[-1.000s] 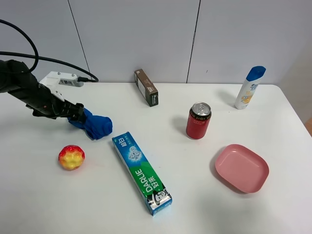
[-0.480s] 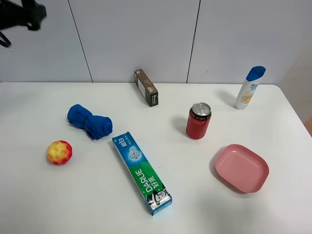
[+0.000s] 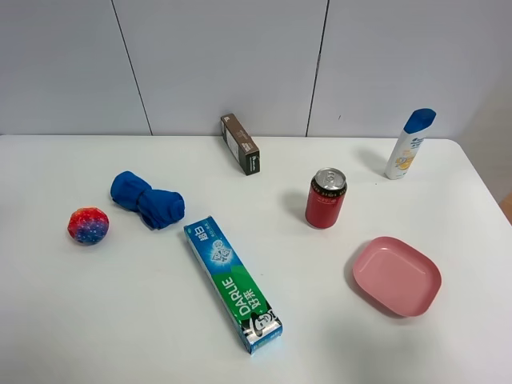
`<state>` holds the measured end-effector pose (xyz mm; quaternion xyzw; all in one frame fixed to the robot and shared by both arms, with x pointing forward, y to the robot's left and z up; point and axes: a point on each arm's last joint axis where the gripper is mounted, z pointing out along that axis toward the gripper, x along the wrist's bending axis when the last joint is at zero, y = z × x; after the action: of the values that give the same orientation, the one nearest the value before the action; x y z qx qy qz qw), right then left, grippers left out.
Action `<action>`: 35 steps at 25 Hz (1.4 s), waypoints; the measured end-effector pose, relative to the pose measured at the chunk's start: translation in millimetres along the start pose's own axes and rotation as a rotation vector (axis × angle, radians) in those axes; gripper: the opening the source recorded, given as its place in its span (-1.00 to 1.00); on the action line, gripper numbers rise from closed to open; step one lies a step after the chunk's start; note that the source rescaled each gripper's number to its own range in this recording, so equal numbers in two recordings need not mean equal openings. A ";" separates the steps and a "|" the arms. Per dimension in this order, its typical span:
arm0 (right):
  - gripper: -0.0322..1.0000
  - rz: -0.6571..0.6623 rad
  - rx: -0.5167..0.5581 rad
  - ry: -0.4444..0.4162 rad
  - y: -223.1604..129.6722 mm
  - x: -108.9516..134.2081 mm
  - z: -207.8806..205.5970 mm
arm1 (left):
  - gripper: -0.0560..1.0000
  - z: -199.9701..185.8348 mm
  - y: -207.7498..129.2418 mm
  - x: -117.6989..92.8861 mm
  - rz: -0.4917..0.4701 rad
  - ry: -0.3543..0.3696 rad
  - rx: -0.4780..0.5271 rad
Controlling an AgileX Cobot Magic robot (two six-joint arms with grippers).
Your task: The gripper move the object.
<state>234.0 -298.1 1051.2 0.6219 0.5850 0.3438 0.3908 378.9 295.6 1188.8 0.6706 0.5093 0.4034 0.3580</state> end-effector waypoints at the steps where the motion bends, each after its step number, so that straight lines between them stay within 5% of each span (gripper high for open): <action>1: 1.00 0.000 0.000 0.000 0.0 0.0 0.0 | 0.98 -14.3 -6.2 0.4 0.012 0.026 0.022; 8: 1.00 0.000 0.000 0.000 0.0 0.0 0.0 | 0.99 -93.7 -54.5 -5.4 -0.055 0.156 0.029; 19: 1.00 0.000 0.000 0.000 0.0 0.0 0.0 | 0.99 -81.6 -161.7 -34.4 -0.187 0.048 0.096; 35: 1.00 0.000 0.000 0.000 0.0 0.0 0.0 | 1.00 -78.0 -178.5 -41.1 -0.227 0.020 0.031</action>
<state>234.0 -298.1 1051.2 0.6219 0.5850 0.3438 0.3908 231.5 301.2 1055.1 0.6100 0.5916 0.3593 0.3859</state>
